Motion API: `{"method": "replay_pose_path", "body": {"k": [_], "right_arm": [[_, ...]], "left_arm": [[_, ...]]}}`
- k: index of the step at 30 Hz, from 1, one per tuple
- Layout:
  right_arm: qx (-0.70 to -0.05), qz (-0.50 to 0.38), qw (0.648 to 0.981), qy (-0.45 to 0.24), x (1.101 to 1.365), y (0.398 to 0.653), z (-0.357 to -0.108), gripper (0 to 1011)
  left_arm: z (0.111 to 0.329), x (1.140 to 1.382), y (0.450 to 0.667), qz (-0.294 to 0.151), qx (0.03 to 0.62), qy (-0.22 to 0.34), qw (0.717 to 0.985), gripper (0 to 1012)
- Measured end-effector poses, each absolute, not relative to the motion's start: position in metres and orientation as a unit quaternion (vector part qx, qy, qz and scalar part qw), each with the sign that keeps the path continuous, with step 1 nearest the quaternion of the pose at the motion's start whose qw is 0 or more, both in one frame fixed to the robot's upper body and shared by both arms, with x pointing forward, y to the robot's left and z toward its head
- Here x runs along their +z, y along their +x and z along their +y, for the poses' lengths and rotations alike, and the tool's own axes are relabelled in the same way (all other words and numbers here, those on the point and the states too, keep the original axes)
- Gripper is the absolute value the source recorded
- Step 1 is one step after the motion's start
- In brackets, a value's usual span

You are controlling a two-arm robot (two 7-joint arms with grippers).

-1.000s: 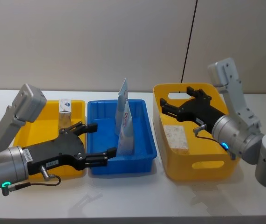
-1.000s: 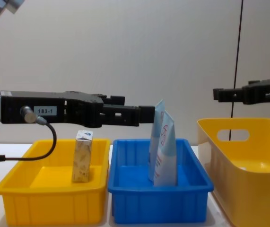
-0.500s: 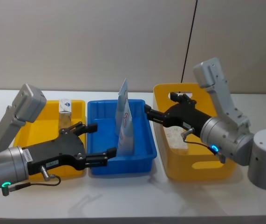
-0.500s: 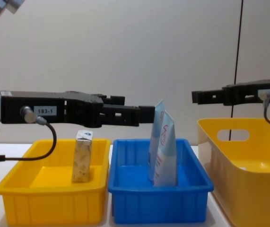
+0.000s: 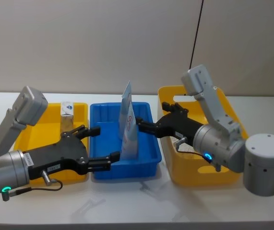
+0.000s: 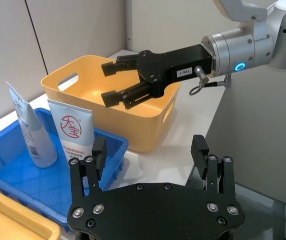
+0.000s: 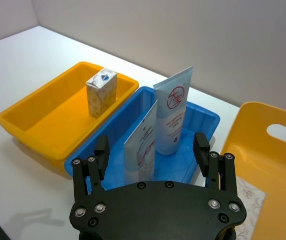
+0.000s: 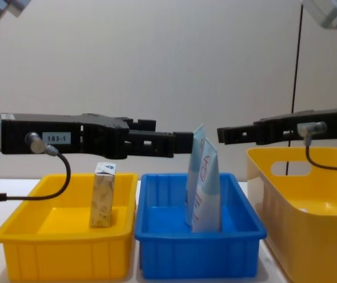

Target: Bimanual collaborative sorting of washing and personal care products

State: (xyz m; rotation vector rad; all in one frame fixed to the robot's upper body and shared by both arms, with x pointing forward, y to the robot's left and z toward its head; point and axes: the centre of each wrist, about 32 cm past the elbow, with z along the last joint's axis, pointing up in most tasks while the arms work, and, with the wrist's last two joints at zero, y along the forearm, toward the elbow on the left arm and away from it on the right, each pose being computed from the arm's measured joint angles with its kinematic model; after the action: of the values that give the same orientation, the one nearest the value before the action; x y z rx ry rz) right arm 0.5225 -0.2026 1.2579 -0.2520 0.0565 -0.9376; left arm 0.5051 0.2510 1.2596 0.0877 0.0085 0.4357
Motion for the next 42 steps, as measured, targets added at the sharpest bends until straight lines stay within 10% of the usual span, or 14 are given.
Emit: {"method": "replay_pose_path", "body": {"k": [42], "right_arm": [[-0.464, 0.010, 0.869, -0.173, 1.230, 0.541, -0.155, 1003]], "left_arm": [[0.251, 1.260, 0.505, 0.004, 0.216, 0.043, 0.975, 1002]]}}
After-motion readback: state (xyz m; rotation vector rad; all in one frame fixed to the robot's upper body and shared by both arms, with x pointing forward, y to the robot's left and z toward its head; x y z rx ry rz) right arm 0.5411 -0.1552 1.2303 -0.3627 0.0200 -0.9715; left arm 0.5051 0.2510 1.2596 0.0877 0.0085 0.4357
